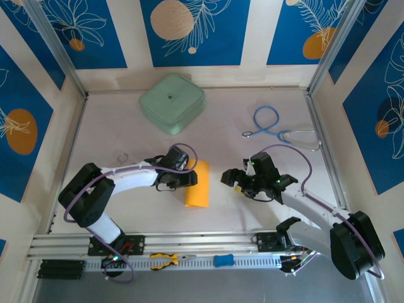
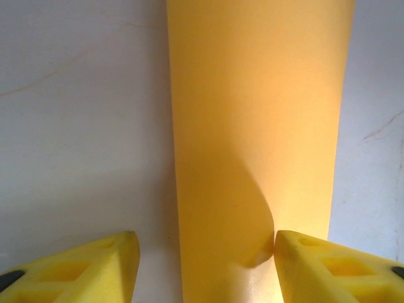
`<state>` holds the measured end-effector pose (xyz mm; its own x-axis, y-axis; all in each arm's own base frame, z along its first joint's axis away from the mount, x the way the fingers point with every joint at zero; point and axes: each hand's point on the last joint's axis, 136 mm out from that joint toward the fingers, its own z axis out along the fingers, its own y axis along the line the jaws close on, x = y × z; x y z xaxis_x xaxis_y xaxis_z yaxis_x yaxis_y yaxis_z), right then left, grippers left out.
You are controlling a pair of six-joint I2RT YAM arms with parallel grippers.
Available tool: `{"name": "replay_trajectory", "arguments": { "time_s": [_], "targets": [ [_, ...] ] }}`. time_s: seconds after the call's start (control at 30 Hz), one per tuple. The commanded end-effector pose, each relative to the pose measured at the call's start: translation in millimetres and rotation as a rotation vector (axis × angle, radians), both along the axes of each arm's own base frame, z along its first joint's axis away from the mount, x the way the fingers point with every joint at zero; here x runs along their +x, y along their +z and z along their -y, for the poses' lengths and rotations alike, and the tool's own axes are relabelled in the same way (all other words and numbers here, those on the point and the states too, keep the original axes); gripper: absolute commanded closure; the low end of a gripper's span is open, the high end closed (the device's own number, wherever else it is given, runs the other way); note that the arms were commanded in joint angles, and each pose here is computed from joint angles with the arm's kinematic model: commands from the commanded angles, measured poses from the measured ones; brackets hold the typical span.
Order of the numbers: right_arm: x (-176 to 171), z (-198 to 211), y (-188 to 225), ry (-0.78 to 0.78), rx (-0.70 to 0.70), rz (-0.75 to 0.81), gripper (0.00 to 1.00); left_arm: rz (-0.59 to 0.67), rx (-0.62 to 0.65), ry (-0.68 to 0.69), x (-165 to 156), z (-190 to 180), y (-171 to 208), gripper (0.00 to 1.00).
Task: Fold a paper plane with a square sheet of paper (pick it up from the middle)
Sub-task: First fold the square sheet of paper in half at the center of the table.
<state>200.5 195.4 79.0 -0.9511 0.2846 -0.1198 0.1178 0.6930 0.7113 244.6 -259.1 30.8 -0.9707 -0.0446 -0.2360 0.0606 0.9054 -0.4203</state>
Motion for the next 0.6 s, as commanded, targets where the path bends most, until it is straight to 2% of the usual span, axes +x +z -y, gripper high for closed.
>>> {"name": "replay_trajectory", "arguments": {
  "time_s": [0.0,0.3,0.57],
  "targets": [
    [7,-10,10,0.007,0.017,0.023,0.13,0.028,0.025,-0.003,3,-4,8,0.42],
    [7,-26,3,0.050,0.000,0.006,0.13,0.057,0.056,0.081,8,-19,6,0.46],
    [7,-31,-1,0.064,-0.018,0.006,0.13,0.010,0.040,-0.001,2,-10,-4,0.47]
  ]
}}
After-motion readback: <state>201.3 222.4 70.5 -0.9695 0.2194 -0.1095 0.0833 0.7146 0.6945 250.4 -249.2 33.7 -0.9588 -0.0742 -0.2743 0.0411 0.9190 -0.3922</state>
